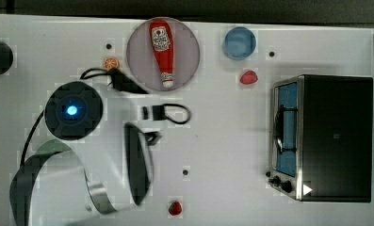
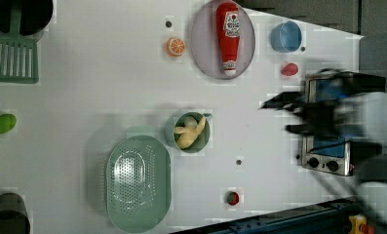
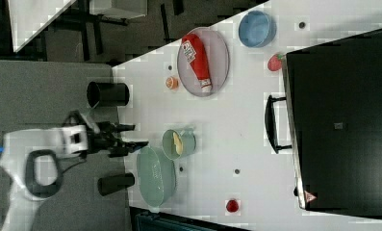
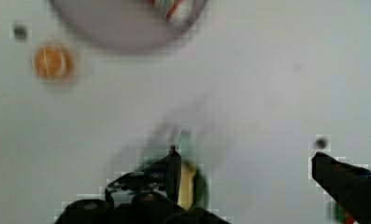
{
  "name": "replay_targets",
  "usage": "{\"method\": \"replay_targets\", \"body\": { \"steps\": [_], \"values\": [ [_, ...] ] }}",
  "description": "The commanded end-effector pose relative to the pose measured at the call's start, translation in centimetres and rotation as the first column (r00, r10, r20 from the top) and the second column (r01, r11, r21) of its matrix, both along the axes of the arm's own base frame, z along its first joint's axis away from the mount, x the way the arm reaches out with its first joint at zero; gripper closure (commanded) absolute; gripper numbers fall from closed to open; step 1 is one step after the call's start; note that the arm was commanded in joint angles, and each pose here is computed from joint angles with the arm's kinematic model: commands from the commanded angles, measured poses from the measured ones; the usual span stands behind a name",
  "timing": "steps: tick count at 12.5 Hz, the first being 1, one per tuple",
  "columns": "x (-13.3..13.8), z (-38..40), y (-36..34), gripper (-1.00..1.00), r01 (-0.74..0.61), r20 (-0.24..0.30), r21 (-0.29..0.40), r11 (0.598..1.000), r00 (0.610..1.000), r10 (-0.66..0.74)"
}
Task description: Pick Banana and place it in mug.
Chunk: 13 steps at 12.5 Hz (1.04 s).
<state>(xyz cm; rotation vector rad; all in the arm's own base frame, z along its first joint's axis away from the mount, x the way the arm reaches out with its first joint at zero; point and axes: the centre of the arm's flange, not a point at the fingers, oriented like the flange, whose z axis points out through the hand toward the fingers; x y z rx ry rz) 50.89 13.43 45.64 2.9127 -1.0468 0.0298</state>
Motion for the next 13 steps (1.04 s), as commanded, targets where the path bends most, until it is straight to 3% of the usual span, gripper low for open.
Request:
{"method": "replay_targets", "body": {
  "steps": [1, 3, 5, 7, 13],
  "values": [
    [-0.2, 8.4, -8.4, -1.0, 0.201, 0.03, -0.002, 0.98, 0.979, -0.201],
    [-1.3, 12.3, -14.8, -1.0, 0.315, 0.006, 0.022, 0.949, 0.949, -0.315],
    [-2.1, 13.3, -17.0, -1.0, 0.318, -0.016, 0.038, 0.947, 0.948, -0.318],
    [-2.6, 13.1, -17.5, -1.0, 0.281, -0.05, 0.034, 0.959, 0.959, -0.279],
    [-2.5, 12.9, -16.5, -1.0, 0.262, -0.052, 0.03, 0.965, 0.964, -0.26]
  ]
}}
